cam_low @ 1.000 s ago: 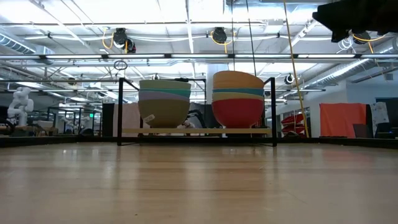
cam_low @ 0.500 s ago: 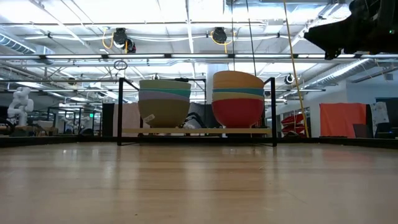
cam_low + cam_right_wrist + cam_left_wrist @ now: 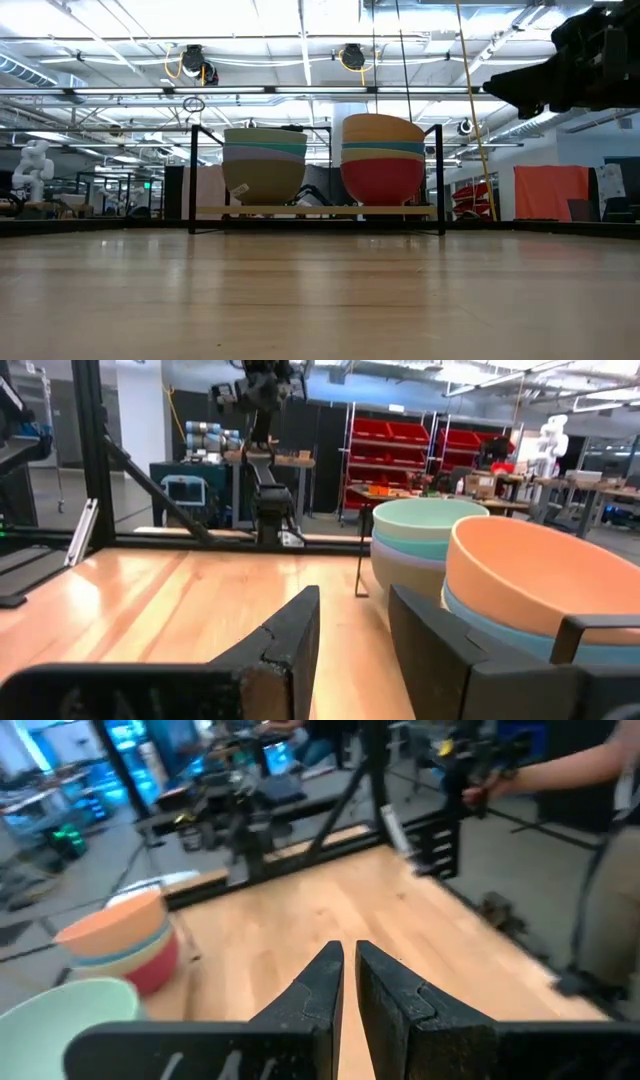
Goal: Place and stack bowls onto a shelf
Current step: Return to Home Position
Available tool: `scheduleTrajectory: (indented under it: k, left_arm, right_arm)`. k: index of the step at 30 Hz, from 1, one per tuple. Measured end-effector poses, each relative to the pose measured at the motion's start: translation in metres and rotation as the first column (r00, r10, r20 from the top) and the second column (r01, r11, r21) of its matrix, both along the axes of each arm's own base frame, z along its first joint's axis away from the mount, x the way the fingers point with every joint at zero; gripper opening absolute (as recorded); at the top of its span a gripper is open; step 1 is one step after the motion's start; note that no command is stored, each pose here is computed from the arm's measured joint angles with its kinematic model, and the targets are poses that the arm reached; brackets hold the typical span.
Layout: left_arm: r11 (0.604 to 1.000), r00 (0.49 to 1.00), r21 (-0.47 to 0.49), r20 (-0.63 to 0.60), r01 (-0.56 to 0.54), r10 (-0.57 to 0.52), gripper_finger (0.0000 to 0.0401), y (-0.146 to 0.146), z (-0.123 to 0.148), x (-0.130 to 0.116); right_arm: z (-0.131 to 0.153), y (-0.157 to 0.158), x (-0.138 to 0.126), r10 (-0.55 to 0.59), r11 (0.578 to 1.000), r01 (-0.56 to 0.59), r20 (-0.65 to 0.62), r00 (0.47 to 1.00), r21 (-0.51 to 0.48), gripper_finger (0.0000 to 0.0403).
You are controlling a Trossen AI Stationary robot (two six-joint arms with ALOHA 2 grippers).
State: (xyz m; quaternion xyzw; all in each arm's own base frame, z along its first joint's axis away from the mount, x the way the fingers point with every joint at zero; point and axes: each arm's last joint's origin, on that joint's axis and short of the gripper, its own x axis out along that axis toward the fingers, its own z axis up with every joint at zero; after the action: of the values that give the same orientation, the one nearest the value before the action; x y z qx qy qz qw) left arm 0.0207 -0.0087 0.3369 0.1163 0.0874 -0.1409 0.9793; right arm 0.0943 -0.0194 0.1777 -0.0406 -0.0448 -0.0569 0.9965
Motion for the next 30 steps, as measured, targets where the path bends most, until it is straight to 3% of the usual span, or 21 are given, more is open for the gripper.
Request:
scheduleTrajectory:
  k: [8,14,30]
  left_arm:
    - [0.987,0.986,0.041,-0.059,-0.153,0.155,0.0037,0.009,-0.03,0.024]
    - [0.983,0.989,0.127,-0.053,-0.129,0.136,0.0037,0.012,-0.05,0.038]
    - [0.987,0.994,0.114,-0.005,-0.112,0.113,0.0037,0.018,-0.101,0.07]
  right_arm:
    - [0.0,0.0,0.0,0.0,1.0,0.0,0.004,1.0,-0.003,0.0116]
    - [0.0,0.0,0.0,0.0,1.0,0.0,0.002,1.0,-0.004,0.0116]
    - [-0.003,0.0,0.0,-0.003,1.0,0.003,-0.026,1.0,-0.021,0.0116]
